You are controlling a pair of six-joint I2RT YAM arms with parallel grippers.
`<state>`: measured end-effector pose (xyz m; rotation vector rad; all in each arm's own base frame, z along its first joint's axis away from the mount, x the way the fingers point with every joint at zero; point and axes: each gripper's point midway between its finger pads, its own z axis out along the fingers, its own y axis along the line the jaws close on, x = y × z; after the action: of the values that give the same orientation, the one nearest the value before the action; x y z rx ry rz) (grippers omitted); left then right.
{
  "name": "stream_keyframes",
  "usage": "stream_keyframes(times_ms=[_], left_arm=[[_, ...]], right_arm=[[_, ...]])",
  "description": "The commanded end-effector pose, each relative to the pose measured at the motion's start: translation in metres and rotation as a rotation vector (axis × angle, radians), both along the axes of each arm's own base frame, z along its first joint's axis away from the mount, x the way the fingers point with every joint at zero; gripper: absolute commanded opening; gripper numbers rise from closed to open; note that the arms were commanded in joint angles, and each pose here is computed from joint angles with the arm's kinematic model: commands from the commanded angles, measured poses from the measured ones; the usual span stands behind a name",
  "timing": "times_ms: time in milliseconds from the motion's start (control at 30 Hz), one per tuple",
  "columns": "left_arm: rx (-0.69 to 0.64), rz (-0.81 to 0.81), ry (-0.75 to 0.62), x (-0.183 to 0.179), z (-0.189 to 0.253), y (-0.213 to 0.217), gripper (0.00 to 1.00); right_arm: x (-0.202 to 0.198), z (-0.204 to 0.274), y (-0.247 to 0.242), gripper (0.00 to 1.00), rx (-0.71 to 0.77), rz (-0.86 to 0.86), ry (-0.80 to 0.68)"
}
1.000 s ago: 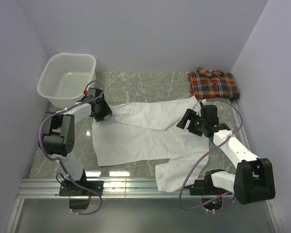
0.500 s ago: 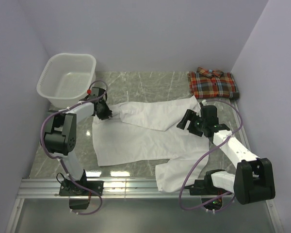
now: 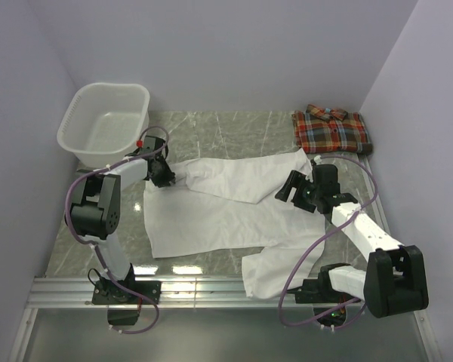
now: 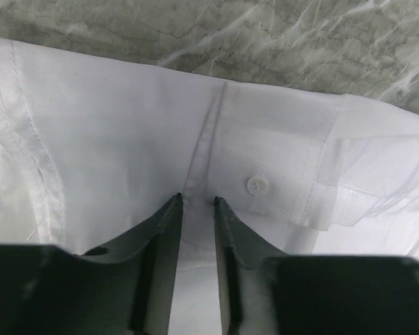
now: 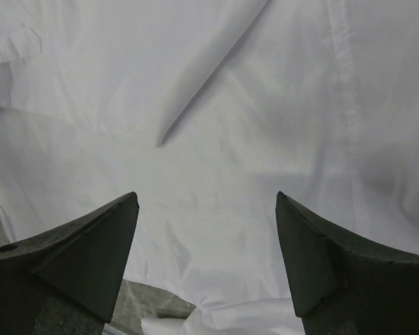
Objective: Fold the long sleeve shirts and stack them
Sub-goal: Fold the shirt
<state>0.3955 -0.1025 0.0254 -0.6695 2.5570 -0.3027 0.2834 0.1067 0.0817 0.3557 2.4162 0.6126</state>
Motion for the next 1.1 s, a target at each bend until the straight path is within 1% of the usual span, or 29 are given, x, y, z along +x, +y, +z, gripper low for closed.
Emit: stream_keyframes(times_ms=[0,33,67,133,167,367,467,600,733,767,833,867,900,967,1000,1067], left_arm=[[0.016,0.0,0.037,-0.004,-0.009,0.0,0.27],[0.017,-0.001,0.035,-0.003,-0.008,0.0,0.23],[0.02,-0.004,0.031,-0.001,-0.006,0.0,0.16],[0.026,-0.007,0.025,0.0,-0.003,0.0,0.08],[0.03,-0.01,0.014,0.004,0.002,0.0,0.0],[0.083,-0.028,-0.054,0.021,0.036,0.001,0.01],[0.079,-0.033,-0.1,0.027,0.055,-0.002,0.01],[0.058,-0.029,-0.127,0.027,0.074,-0.006,0.01],[0.067,-0.016,-0.105,0.017,0.071,-0.005,0.01],[0.06,-0.007,-0.098,0.015,0.069,-0.005,0.04],[0.057,-0.003,-0.074,0.008,0.06,-0.005,0.14],[0.051,0.008,-0.073,0.008,0.057,-0.005,0.3],[0.047,0.009,-0.074,0.007,0.055,-0.006,0.41],[0.045,-0.011,-0.067,0.007,0.046,-0.007,0.58],[0.044,-0.016,-0.085,0.011,0.046,-0.008,0.64],[0.056,-0.032,-0.088,0.016,0.038,-0.007,0.64]], right_arm=[[0.003,0.006,0.0,0.86,-0.009,0.005,-0.047],[0.003,0.006,0.0,0.86,-0.011,0.005,-0.05],[0.002,0.005,0.0,0.86,-0.01,0.004,-0.048],[0.002,0.005,0.0,0.86,-0.01,0.004,-0.048],[0.002,0.004,0.0,0.86,-0.011,0.004,-0.046],[0.002,0.008,-0.002,0.86,-0.017,0.003,-0.056],[0.002,0.01,-0.001,0.86,-0.017,0.004,-0.062],[0.002,0.01,-0.002,0.86,-0.018,0.002,-0.062],[0.002,0.011,-0.002,0.86,-0.017,0.005,-0.069],[0.002,0.01,-0.002,0.86,-0.019,0.004,-0.065],[0.002,0.01,-0.001,0.86,-0.014,0.007,-0.067],[0.002,0.01,-0.001,0.86,-0.013,0.009,-0.067],[0.002,0.009,0.0,0.86,-0.011,0.012,-0.063],[0.001,0.008,0.001,0.86,-0.009,0.018,-0.064],[0.001,0.008,0.001,0.86,-0.009,0.018,-0.064],[0.0,0.008,0.0,0.86,-0.012,0.019,-0.067]])
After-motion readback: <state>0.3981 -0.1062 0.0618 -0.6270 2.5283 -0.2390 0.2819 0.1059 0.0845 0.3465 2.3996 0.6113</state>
